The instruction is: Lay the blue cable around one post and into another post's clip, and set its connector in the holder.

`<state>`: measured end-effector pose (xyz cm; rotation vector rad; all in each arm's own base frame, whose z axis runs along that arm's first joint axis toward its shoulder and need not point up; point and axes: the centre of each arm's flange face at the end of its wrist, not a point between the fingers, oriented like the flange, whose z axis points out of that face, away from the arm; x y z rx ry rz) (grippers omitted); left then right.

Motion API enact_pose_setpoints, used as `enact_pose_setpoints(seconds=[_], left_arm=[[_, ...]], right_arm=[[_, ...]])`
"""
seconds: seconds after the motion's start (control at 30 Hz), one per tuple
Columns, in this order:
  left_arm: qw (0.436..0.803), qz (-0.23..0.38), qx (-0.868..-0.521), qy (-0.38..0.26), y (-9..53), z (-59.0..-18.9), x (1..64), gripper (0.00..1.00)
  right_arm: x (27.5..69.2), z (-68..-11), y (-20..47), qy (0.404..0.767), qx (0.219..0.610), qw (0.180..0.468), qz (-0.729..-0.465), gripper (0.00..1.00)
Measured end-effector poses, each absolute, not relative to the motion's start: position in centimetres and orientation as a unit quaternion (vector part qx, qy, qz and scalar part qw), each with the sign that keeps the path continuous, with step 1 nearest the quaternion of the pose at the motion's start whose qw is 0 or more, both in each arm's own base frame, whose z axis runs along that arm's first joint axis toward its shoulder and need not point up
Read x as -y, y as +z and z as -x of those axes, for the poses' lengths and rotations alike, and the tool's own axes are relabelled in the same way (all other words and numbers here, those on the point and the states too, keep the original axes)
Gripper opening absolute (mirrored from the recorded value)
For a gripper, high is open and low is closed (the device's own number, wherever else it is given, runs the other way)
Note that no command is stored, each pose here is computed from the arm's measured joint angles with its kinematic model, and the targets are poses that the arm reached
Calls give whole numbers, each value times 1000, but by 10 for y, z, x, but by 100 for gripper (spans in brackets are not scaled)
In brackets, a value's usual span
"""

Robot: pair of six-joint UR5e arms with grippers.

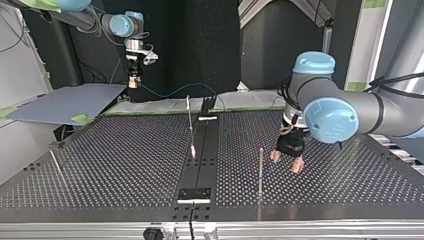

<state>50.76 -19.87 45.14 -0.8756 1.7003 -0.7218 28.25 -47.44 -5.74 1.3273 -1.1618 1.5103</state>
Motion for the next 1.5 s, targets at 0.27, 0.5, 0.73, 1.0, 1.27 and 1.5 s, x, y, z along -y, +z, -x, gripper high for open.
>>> enact_pose_setpoints(seconds=[0.27,0.5,0.73,1.0,1.27,1.5], left_arm=[[509,355,-719,-313,452,-501,208,100],[524,361,-712,-296,466,-491,203,100],[524,353,-714,-303,471,-485,209,100],[540,361,-698,-301,473,-492,201,100],[579,375,-659,-298,489,-511,183,100],[577,375,-659,-303,487,-532,184,100]], right_arm=[[474,-282,-57,596,459,398,-525,0],[474,-282,-58,596,459,398,-525,0],[474,-282,-58,596,459,398,-525,0],[474,-283,-57,597,459,397,-524,0],[474,-283,-57,598,458,398,-524,0],[475,-283,-57,599,457,399,-523,0]])
